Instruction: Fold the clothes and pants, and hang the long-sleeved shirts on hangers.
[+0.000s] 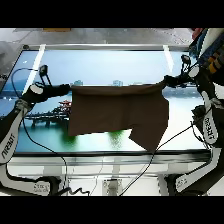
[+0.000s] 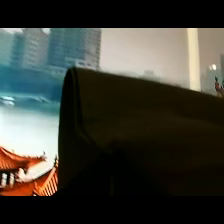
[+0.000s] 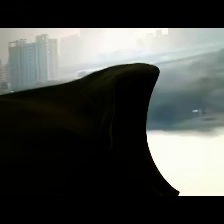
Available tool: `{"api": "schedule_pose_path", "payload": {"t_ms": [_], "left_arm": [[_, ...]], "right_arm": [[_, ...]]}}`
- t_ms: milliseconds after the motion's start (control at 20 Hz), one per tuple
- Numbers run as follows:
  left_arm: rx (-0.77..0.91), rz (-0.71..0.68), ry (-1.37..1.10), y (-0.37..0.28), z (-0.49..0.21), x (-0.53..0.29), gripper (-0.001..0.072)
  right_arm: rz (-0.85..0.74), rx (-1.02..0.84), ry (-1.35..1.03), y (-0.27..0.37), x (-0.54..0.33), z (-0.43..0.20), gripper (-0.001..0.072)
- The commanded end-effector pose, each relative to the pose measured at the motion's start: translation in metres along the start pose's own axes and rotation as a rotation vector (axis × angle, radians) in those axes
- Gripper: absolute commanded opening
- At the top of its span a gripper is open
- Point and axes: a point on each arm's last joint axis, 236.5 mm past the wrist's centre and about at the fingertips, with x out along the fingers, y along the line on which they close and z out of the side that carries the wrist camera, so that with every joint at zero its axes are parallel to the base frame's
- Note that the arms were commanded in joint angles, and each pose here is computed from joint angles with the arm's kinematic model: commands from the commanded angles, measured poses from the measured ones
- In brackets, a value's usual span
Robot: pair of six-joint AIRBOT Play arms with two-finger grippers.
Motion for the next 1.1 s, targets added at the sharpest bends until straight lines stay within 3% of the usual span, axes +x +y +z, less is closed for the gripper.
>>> {"api": "schedule_pose_path", "payload": {"t_ms": [0, 300, 350, 400, 450, 500, 550, 650, 700, 750, 800, 850, 1050], "left_arm": [[-0.056, -0.059, 0.182, -0.017, -0.052, 0.019, 0.0016], [-0.117, -0.059, 0.216, -0.018, -0.064, 0.026, 0.0017], [-0.117, -0.063, 0.229, -0.019, -0.066, 0.024, 0.0061], [-0.116, -0.072, 0.248, -0.022, -0.070, 0.022, 0.0277], [-0.116, -0.082, 0.269, -0.024, -0.075, 0.021, 0.0537], [-0.115, -0.093, 0.292, -0.028, -0.079, 0.018, 0.0697], [-0.114, -0.102, 0.310, -0.030, -0.083, 0.015, 0.0704], [-0.108, -0.113, 0.315, -0.032, -0.080, 0.007, 0.0702], [-0.109, -0.113, 0.301, -0.031, -0.074, 0.001, 0.0702], [-0.110, -0.111, 0.280, -0.028, -0.065, -0.008, 0.0657], [-0.096, -0.102, 0.266, -0.024, -0.056, -0.021, 0.0368], [-0.070, -0.086, 0.259, -0.018, -0.050, -0.036, 0.0034], [0.108, 0.086, 0.153, 0.009, -0.010, -0.115, 0.0014]], "right_arm": [[-0.034, -0.012, 0.057, -0.012, 0.018, -0.021, 0.0014], [-0.080, -0.024, 0.072, -0.031, 0.016, -0.024, 0.0015], [-0.080, -0.020, 0.082, -0.032, 0.016, -0.026, 0.0039], [-0.079, -0.015, 0.088, -0.033, 0.015, -0.028, 0.0251], [-0.086, -0.010, 0.091, -0.035, 0.014, -0.028, 0.0530], [-0.091, -0.015, 0.098, -0.035, 0.012, -0.030, 0.0568], [-0.094, -0.019, 0.102, -0.035, 0.009, -0.030, 0.0568], [-0.136, -0.052, 0.108, -0.043, -0.006, -0.029, 0.0508], [-0.173, -0.079, 0.118, -0.050, -0.016, -0.028, 0.0400], [-0.222, -0.110, 0.128, -0.061, -0.032, -0.027, 0.0243], [-0.251, -0.152, 0.144, -0.071, -0.048, -0.026, 0.0038], [-0.262, -0.170, 0.161, -0.079, -0.064, -0.029, 0.0014], [-0.256, -0.097, 0.322, -0.118, -0.125, -0.074, 0.0013]]}}
